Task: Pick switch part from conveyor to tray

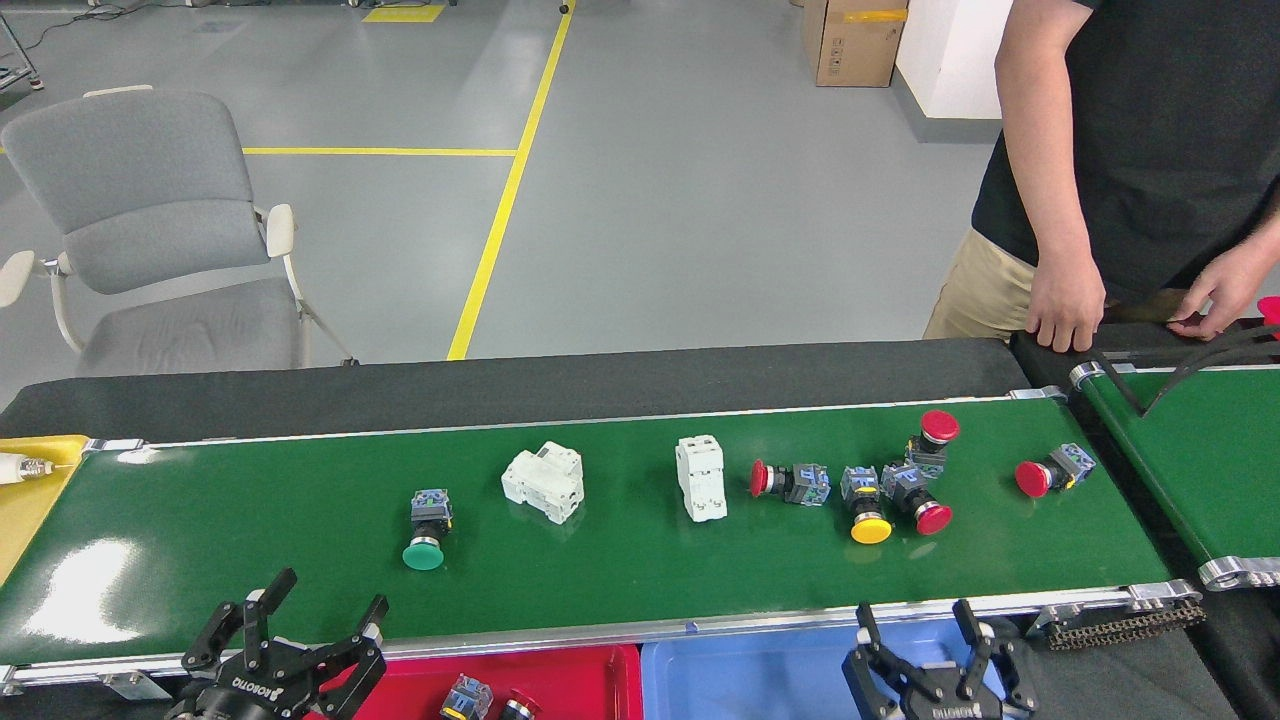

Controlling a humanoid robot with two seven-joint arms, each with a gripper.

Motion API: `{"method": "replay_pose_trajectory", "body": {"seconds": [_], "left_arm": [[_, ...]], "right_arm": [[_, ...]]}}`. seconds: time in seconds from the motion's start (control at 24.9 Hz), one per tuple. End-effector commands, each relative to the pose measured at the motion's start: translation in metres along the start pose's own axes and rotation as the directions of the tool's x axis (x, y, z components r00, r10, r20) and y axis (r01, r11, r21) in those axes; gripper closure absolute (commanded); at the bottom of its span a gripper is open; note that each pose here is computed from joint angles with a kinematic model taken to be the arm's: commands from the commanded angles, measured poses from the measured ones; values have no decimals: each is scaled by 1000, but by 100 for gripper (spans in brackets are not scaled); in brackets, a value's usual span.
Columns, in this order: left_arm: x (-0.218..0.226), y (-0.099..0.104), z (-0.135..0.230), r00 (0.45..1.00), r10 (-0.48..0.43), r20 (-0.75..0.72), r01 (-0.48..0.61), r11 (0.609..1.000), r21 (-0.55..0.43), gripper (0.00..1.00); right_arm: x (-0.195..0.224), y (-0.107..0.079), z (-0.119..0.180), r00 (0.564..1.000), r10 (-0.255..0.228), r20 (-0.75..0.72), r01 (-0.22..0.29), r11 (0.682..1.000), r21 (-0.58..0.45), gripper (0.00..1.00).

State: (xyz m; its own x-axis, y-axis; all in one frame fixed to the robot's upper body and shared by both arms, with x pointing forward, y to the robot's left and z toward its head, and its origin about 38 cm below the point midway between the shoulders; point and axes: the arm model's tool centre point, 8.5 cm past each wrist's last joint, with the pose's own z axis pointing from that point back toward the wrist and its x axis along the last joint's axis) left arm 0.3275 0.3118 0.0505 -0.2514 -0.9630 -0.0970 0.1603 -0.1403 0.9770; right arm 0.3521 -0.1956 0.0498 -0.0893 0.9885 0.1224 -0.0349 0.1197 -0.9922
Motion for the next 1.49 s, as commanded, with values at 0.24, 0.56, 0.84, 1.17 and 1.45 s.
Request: {"method": "replay_pose_trajectory", "body": {"seconds": [0.24, 0.56, 0.84, 1.17, 1.45], "left_arm": [[-14, -1, -33, 1000, 12, -14, -12, 1000, -27, 0], [-31, -3, -64, 993, 23, -120, -31, 997, -64, 5], [-29, -8, -64, 990, 28, -137, -37, 997, -64, 93], [14, -7, 5, 984, -17, 175, 20, 1000, -12, 90], [11, -29, 87, 999, 31, 28, -30, 998, -62, 0]], "right_arm": [[36, 12, -34, 999, 38, 26, -41, 995, 88, 1], [53, 15, -56, 997, 45, 65, -54, 990, 133, 79], [61, 10, -56, 991, 35, 130, -51, 992, 119, 98], [133, -11, -16, 841, 46, 539, -71, 997, 26, 98], [209, 15, 39, 623, 70, 779, -152, 988, 32, 0]]}}
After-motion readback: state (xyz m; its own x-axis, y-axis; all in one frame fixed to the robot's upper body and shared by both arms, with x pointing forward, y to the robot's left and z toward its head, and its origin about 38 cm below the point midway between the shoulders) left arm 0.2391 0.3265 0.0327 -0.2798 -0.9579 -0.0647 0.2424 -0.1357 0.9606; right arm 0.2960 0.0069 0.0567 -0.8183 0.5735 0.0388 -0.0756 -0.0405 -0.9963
